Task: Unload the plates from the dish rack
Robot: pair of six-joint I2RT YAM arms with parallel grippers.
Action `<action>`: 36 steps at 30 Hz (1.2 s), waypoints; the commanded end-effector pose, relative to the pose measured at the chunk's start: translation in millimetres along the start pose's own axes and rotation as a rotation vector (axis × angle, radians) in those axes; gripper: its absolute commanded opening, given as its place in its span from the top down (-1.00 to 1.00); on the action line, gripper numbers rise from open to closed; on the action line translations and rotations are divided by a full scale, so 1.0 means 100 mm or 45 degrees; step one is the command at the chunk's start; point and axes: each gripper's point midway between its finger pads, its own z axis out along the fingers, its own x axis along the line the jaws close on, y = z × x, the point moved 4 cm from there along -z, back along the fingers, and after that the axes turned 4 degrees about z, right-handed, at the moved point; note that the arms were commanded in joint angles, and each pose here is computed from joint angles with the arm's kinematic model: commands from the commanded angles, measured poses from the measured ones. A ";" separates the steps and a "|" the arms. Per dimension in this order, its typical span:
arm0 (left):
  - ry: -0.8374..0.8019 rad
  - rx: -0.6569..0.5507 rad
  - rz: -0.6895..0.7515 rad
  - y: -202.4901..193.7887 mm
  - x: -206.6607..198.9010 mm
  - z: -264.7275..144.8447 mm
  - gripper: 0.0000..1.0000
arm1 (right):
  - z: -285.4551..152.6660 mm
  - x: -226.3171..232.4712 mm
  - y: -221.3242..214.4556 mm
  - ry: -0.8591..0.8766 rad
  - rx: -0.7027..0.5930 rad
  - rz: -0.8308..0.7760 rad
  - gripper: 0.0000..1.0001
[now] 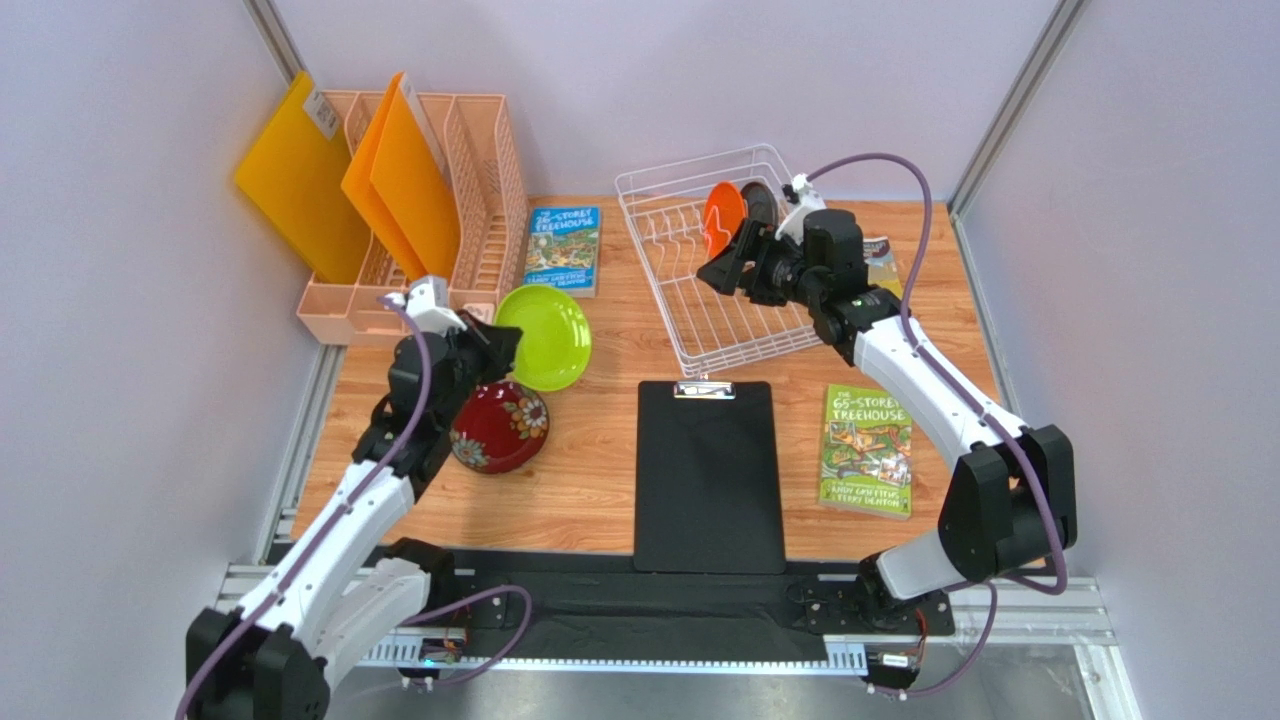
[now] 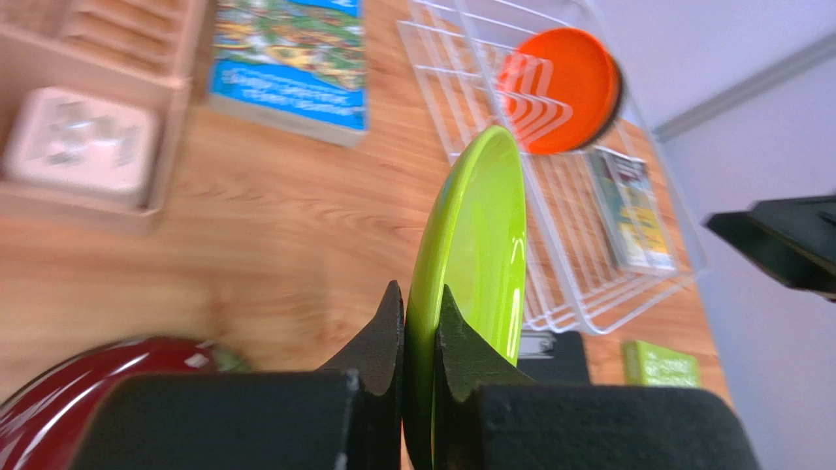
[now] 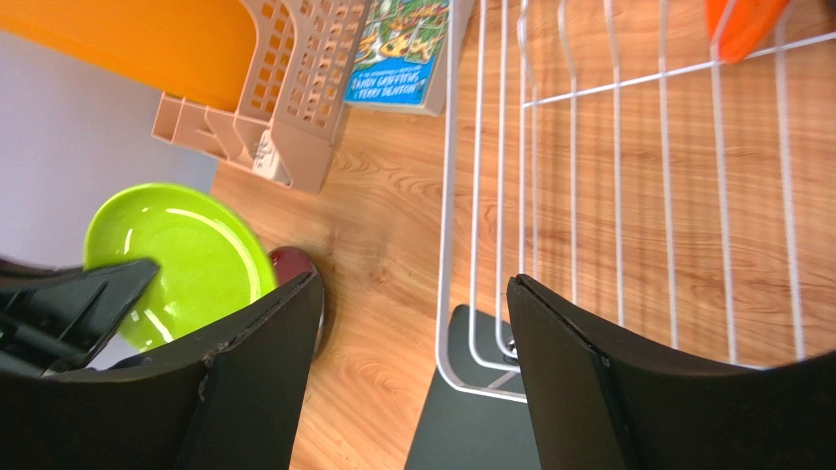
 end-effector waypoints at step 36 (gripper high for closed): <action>0.779 0.251 0.071 -0.82 1.19 -0.69 -0.04 | 0.03 -0.32 0.37 -0.180 -0.038 -0.063 -0.49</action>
